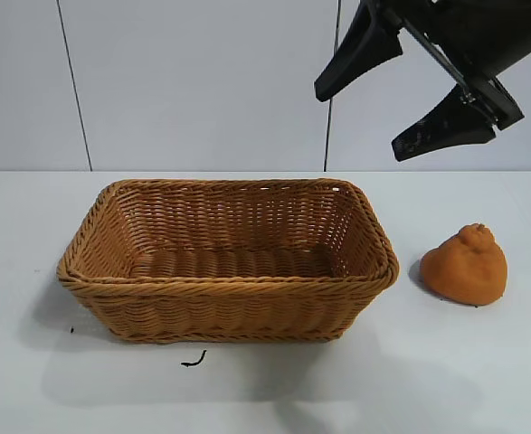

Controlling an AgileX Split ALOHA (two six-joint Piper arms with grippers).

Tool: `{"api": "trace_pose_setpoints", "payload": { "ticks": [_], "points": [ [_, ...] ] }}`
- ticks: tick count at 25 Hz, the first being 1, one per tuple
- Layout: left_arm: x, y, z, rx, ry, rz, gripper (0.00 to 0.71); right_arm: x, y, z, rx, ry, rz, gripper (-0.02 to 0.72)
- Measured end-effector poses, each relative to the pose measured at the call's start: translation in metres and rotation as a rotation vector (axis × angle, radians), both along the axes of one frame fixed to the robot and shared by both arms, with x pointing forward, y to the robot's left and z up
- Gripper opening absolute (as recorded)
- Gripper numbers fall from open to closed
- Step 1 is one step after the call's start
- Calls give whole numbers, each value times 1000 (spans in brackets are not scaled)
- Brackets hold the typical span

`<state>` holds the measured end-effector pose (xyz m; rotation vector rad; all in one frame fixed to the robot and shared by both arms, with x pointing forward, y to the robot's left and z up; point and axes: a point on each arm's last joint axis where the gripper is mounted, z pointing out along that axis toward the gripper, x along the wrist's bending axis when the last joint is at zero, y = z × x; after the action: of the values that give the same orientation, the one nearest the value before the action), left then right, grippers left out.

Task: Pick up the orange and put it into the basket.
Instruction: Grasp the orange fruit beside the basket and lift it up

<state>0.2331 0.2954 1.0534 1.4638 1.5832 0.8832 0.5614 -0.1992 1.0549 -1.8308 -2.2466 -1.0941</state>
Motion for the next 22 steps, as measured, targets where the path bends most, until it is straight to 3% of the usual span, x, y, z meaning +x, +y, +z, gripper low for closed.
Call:
{"api": "trace_pose_setpoints", "payload": {
  "ticks": [5, 8, 10, 14, 22],
  "points": [
    [0, 0, 0, 0, 0, 0, 692, 9, -17, 18, -213, -25, -61, 696],
    [0, 0, 0, 0, 0, 0, 692, 12, -31, 24, -377, -37, -110, 696],
    [0, 0, 0, 0, 0, 0, 692, 13, -40, 25, -444, -41, -141, 696],
    [0, 0, 0, 0, 0, 0, 692, 21, -60, 18, -454, 0, -210, 696],
    [0, 0, 0, 0, 0, 0, 692, 55, -84, -23, -359, 159, -252, 696]
  ]
}}
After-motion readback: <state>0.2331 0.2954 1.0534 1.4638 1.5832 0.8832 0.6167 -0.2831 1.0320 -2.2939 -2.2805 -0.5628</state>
